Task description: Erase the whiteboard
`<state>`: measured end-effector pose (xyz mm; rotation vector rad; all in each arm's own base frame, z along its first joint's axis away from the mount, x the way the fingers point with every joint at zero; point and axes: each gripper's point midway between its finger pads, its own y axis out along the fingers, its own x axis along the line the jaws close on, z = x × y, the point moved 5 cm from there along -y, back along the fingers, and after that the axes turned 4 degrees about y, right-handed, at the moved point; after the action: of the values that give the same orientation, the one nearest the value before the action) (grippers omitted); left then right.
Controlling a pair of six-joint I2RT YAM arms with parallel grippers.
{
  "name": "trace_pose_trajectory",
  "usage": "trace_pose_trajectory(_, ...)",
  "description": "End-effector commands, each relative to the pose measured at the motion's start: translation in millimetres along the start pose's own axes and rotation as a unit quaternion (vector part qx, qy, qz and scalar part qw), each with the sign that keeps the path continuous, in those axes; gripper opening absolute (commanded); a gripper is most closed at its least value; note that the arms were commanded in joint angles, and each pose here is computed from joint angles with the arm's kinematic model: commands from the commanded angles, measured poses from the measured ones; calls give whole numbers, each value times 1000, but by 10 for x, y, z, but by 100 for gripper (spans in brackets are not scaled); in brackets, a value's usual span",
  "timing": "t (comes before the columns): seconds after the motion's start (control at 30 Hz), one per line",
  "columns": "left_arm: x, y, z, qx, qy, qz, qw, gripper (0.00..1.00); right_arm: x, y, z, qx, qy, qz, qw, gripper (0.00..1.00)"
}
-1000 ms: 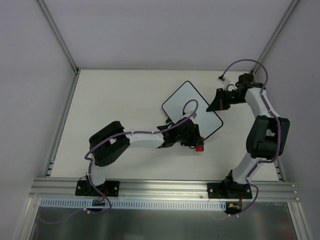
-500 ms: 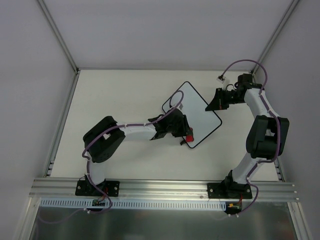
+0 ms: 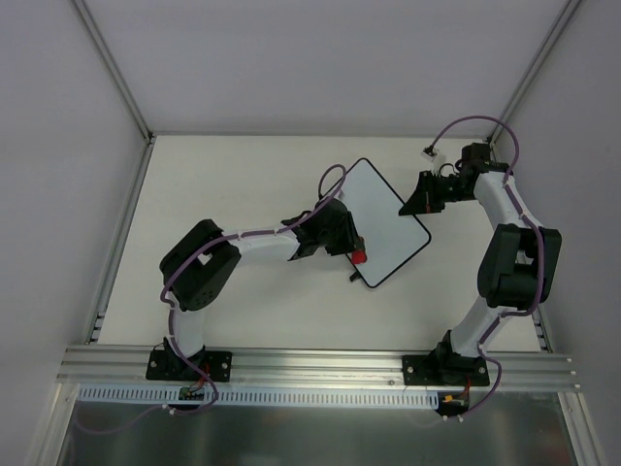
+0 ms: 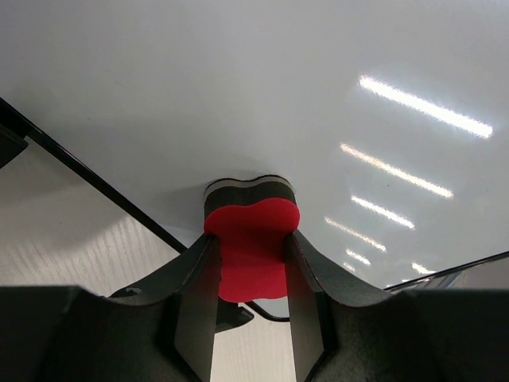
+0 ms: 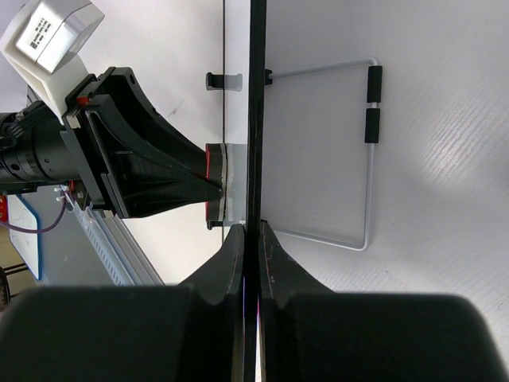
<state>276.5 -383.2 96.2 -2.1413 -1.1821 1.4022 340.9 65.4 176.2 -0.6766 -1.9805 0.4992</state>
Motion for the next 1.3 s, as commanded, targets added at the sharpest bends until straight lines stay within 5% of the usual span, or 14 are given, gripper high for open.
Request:
trace_pose_trajectory(0.0, 372, 235, -16, -19, -14, -61, 998, 0, -47, 101, 202, 43, -16, 19, 999, 0)
trace_pose_trajectory(0.33, 705, 156, -866, -73, -30, -80, 994, 0, -61, 92, 229, 45, -22, 29, 998, 0)
trace_pose_trajectory(0.8, 701, 74, -1264, -86, -20, -61, 994, 0, -69, 74, 256, 45, -27, 37, 998, 1)
trace_pose_trajectory(0.9, 609, -146, -1318, -104, 2, -54, 993, 0, -59, 49, 239, 41, -29, 40, 998, 20)
trace_pose_trajectory(1.27, 520, -780, -1309, -141, 65, -53, 987, 0, -66, -168, 134, 2, -23, 64, 998, 49)
